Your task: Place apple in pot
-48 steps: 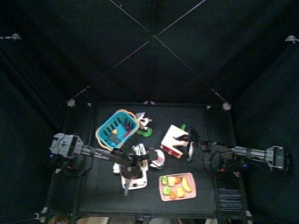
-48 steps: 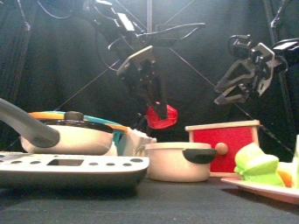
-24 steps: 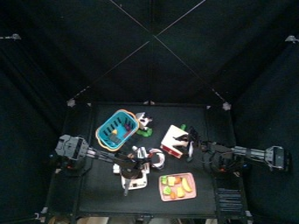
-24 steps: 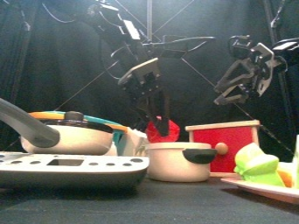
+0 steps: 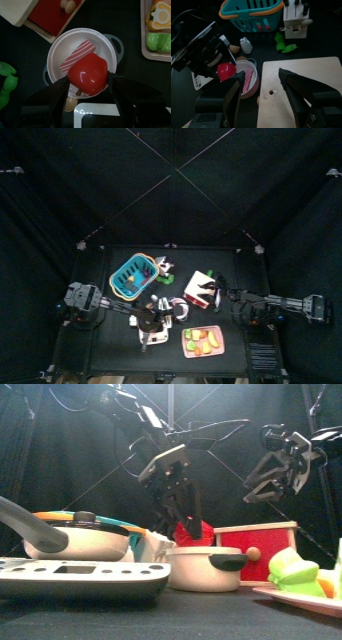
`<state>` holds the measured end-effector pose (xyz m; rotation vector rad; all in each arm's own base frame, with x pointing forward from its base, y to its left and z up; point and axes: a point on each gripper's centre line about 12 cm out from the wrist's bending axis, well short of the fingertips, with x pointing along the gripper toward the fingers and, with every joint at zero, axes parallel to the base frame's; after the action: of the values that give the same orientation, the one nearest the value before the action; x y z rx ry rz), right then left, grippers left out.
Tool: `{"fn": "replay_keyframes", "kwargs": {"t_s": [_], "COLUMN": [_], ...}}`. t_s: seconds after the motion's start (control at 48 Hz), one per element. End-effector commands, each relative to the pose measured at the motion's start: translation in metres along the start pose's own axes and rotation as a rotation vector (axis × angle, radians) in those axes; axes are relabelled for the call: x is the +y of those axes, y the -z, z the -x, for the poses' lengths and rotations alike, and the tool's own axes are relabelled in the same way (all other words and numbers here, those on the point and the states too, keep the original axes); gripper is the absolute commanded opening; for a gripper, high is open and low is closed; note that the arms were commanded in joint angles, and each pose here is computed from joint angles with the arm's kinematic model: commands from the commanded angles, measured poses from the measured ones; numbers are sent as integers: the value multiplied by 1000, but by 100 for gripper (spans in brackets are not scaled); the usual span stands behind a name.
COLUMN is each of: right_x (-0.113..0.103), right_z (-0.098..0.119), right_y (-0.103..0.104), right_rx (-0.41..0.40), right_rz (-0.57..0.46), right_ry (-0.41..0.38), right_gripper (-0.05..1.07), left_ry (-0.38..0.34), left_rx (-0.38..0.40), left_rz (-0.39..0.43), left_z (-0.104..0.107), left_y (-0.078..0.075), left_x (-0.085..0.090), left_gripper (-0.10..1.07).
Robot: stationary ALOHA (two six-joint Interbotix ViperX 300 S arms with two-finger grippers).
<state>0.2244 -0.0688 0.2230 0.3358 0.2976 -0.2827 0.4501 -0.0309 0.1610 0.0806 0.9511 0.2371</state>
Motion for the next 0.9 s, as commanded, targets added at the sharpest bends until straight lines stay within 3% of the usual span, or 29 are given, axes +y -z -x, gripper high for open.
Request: {"fn": "replay_keyframes", "kwargs": {"t_s": [0.0, 0.292, 0.625, 0.875], "right_x": [3, 3, 3, 4], "right_z": [-1, -1, -3, -6], "right_y": [-11, -11, -12, -13], "right_rx": [-29, -31, -31, -30], "right_rz": [0, 0, 0, 1], "right_ry": [-10, -11, -16, -23], "right_gripper": [90, 90, 90, 90], "left_ry": [14, 51, 37, 25], "left_rx": [-37, -62, -55, -36], "left_rz": [21, 34, 51, 55], "left_z": [8, 7, 2, -1], "left_y": [-13, -14, -13, -9], "left_x": [1, -3, 7, 11], "left_gripper": [87, 88, 89, 101]}}
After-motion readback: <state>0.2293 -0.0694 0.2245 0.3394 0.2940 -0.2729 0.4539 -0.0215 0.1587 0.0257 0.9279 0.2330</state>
